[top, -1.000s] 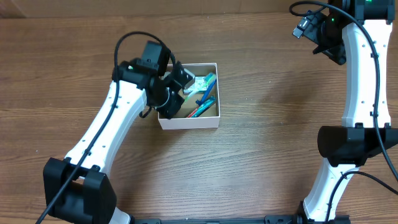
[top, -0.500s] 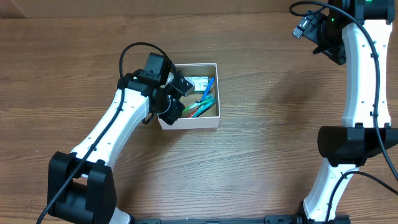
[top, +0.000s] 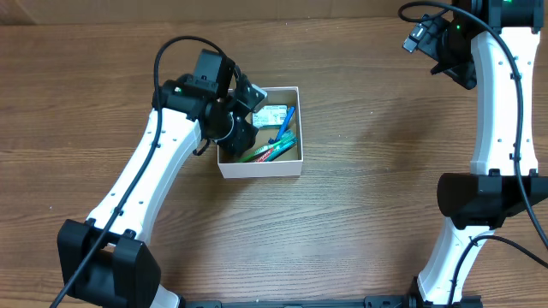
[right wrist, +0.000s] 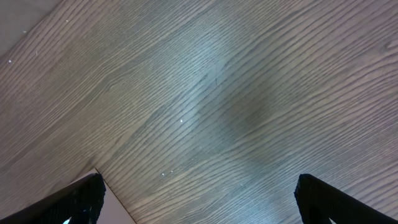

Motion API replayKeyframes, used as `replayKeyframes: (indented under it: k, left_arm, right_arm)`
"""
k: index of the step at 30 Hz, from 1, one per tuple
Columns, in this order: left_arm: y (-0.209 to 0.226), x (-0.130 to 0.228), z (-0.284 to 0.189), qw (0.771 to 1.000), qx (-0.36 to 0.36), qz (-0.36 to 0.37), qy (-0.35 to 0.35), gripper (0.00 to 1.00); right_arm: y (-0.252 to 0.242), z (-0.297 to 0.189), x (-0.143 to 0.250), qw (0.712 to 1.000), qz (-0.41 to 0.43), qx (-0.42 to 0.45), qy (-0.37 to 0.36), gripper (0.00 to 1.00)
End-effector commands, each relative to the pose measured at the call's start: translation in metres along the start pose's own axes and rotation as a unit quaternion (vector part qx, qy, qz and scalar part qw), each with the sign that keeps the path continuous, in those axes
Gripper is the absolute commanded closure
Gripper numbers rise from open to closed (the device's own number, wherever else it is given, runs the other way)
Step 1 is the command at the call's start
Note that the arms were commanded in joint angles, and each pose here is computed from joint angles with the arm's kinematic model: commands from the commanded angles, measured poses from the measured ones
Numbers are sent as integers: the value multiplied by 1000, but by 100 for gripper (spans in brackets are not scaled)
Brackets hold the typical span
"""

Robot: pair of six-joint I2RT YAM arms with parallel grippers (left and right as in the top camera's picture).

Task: Pack container

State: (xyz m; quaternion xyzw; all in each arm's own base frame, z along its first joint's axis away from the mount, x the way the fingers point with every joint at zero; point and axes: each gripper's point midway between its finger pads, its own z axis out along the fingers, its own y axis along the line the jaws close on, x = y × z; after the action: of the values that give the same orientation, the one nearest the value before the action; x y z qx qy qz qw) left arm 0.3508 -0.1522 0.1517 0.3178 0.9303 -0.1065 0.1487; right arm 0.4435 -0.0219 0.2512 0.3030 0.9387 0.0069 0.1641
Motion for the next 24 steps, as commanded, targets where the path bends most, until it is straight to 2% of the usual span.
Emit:
replayKeyframes:
  k: [1,7,12,15,18,21,24]
  left_arm:
    - [-1,-1,-6,1000,2,-12,3,47]
    - [-22,-11,-23,1000,16,10,-7,46]
    - [-56,-39,-77,997,13,44,-58,46]
    - [-50,-36,-117,996,-21,-13,-88,44]
    - [-32,-16,-159,987,-75,-76,-119,42]
    - [-19,17,-215,963,-131,-159,-175,41]
    - [-25,47,-259,940,-156,-189,-236,41]
  right_arm:
    - [1,-8,-3,1000,2,-8,-10,0]
    - [1,-8,-3,1000,2,-8,-10,0]
    - [1,-8,-3,1000,2,-8,-10,0]
    - [1,-8,-3,1000,2,-8,-10,0]
    - [1,-8,-3,1000,2,-8,-10,0]
    - [1,-8,-3,1000,2,-8,-10,0]
    - [1,-8,-3,1000,2,-8,-10,0]
